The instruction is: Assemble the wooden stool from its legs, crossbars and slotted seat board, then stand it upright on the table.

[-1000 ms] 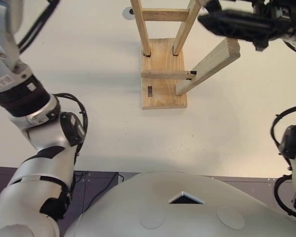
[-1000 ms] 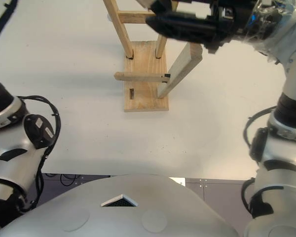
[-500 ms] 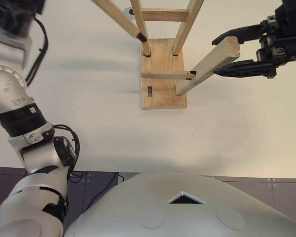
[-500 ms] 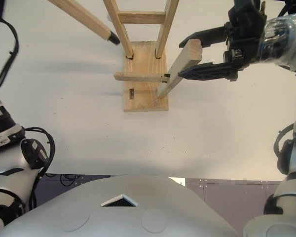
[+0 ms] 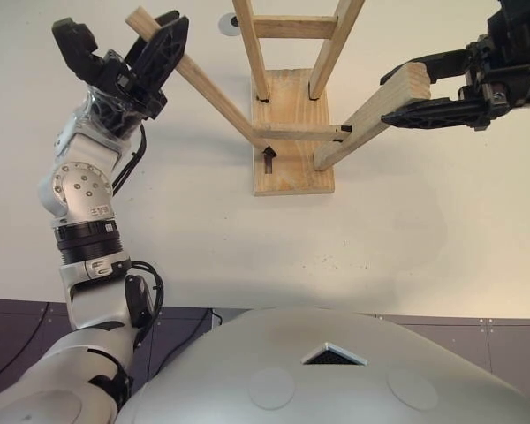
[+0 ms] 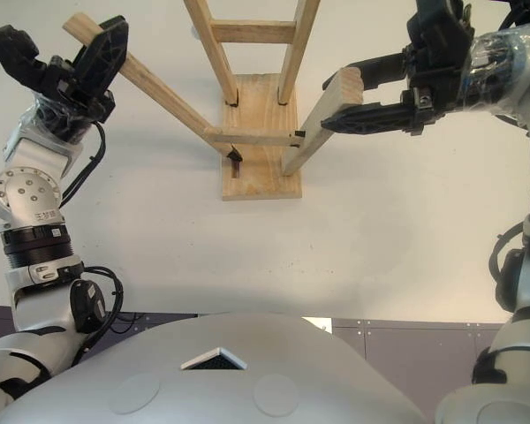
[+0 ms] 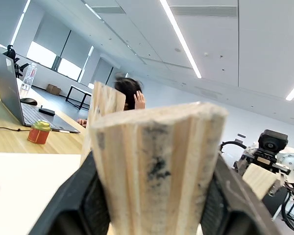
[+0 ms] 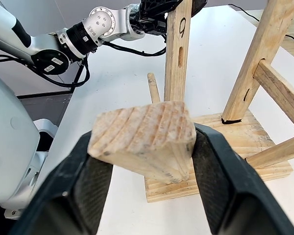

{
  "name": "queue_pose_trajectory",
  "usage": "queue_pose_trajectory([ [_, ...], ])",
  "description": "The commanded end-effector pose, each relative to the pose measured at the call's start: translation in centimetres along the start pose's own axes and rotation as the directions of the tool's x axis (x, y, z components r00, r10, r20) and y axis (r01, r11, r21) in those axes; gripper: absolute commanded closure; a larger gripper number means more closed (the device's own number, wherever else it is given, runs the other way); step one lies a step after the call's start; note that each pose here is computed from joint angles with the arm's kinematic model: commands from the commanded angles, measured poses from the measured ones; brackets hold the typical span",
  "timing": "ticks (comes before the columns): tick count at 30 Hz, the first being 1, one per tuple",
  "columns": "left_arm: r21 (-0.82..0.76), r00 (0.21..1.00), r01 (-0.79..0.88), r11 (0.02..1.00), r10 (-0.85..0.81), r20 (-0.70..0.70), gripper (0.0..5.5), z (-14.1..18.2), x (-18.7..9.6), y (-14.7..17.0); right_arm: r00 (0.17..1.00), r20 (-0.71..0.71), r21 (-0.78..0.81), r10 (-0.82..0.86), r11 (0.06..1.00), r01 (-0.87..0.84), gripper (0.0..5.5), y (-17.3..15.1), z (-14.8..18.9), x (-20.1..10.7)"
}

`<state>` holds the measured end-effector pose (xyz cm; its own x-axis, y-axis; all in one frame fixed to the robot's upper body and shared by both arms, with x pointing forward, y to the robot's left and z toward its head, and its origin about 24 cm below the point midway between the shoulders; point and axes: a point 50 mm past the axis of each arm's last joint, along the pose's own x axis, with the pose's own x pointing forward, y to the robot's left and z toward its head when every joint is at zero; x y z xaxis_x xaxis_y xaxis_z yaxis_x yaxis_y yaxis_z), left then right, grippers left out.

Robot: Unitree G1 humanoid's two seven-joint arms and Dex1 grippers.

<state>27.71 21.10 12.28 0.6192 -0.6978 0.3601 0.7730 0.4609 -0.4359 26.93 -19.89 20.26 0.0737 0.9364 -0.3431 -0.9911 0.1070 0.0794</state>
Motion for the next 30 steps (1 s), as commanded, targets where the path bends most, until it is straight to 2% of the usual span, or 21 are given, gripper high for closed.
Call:
queue_pose_trajectory([
  [1,0.007,0.992,0.021,1.0,-0.02,-0.122,3.48,-0.4,-1.0,-0.6,1.0,-0.02,0.031,0.024,0.999,-0.024,3.21,0.1,-0.7,0.5],
  [5,0.065,0.961,0.047,0.997,-0.027,-0.275,3.49,0.5,-2.3,-1.2,1.0,-0.021,0.03,0.02,0.999,-0.02,3.21,0.1,-0.9,0.5],
  [8,0.134,0.902,0.12,0.984,-0.052,-0.428,3.49,1.3,-2.6,-1.9,0.999,-0.024,0.034,0.021,0.999,-0.02,3.21,0.4,-1.2,0.6],
  [17,0.243,0.722,0.364,0.899,-0.108,-0.683,3.49,4.8,0.3,-3.8,0.999,-0.024,0.04,0.023,0.999,-0.022,3.25,1.0,-1.9,1.2],
  [20,0.259,0.667,0.426,0.867,-0.107,-0.737,3.49,5.5,1.3,-4.4,0.999,-0.021,0.042,0.025,0.999,-0.024,3.26,1.1,-2.0,1.3],
  [30,0.259,0.575,0.523,0.812,-0.111,-0.811,3.49,5.0,2.6,-4.7,0.999,-0.011,0.051,0.033,0.998,-0.032,3.28,1.7,-2.4,1.8],
])
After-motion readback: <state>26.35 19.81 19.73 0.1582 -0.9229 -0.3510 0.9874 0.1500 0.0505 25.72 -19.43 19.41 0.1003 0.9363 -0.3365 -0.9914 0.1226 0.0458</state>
